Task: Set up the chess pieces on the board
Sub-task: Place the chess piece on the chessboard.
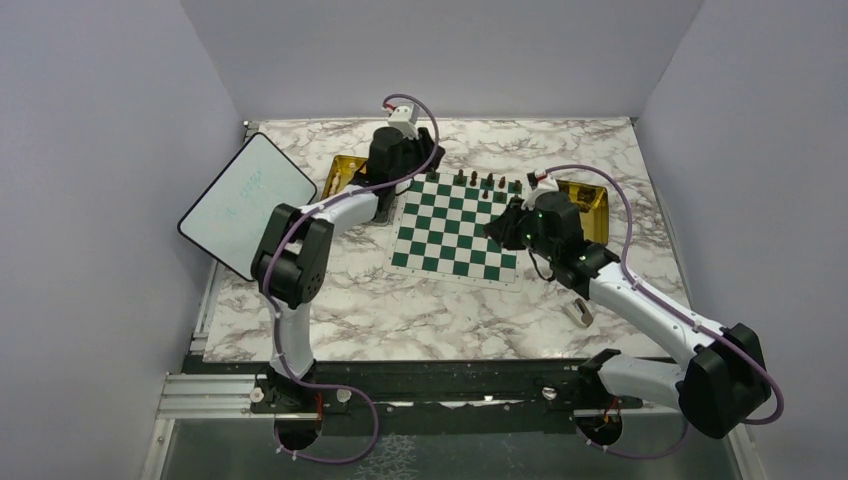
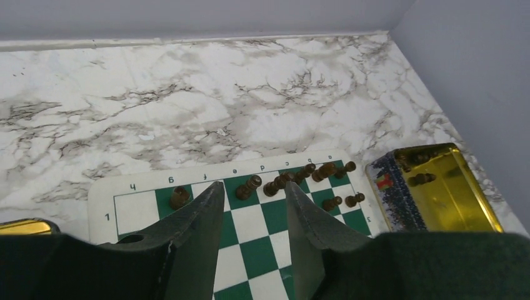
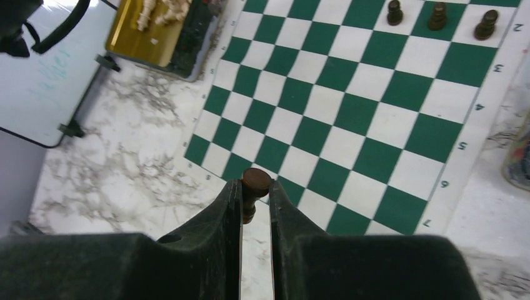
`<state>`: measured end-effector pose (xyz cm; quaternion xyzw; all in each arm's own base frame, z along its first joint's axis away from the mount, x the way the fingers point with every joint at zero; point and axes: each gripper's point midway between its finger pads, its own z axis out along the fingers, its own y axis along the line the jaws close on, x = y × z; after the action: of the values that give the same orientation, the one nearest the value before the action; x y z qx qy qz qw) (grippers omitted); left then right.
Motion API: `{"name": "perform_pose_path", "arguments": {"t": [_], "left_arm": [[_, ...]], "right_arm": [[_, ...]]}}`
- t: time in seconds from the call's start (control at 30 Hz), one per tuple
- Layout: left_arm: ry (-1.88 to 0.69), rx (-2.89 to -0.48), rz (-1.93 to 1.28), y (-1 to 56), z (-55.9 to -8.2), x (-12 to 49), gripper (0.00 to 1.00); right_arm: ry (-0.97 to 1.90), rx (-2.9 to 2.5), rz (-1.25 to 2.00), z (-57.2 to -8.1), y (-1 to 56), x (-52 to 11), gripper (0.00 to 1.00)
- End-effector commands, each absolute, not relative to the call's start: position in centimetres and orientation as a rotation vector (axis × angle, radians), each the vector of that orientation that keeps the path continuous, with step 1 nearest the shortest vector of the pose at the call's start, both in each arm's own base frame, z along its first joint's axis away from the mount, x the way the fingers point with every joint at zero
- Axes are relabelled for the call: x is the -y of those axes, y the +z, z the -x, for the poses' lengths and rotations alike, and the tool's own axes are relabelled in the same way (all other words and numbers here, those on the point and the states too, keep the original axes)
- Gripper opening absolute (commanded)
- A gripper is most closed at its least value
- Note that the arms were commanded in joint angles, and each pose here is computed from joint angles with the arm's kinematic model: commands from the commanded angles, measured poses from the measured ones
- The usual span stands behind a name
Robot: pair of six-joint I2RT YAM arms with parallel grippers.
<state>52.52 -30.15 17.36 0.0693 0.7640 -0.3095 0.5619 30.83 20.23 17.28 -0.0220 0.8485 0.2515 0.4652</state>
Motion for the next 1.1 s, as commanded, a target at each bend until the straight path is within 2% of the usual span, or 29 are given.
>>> {"name": "perform_pose_path", "arguments": {"t": [0.0, 0.37, 0.57, 0.87, 1.07], "left_arm": [[-0.856, -1.773, -0.123, 20.9, -48.9, 29.2, 0.44], [-0.998, -1.736, -0.195, 24.7, -40.1, 27.6, 0.55], [-1.073, -1.685, -0.303, 26.6, -36.4, 28.1, 0.55], [-1.147, -1.581, -0.481, 28.0, -32.2, 32.1, 0.58], [-1.123, -1.588, -0.475, 27.3, -32.1, 33.3, 0.58]], "right_arm": [[0.838, -2.001, -0.095, -31.8, 20.0, -22.6, 0.14], [1.149, -1.878, -0.446, -33.2, 23.4, -24.4, 0.14], [1.272, -1.76, -0.612, -34.4, 25.3, -24.6, 0.14], [1.427, -1.651, -0.804, -35.4, 25.9, -24.7, 0.13], [1.459, -1.615, -0.835, -35.4, 26.5, -24.5, 0.13]]}}
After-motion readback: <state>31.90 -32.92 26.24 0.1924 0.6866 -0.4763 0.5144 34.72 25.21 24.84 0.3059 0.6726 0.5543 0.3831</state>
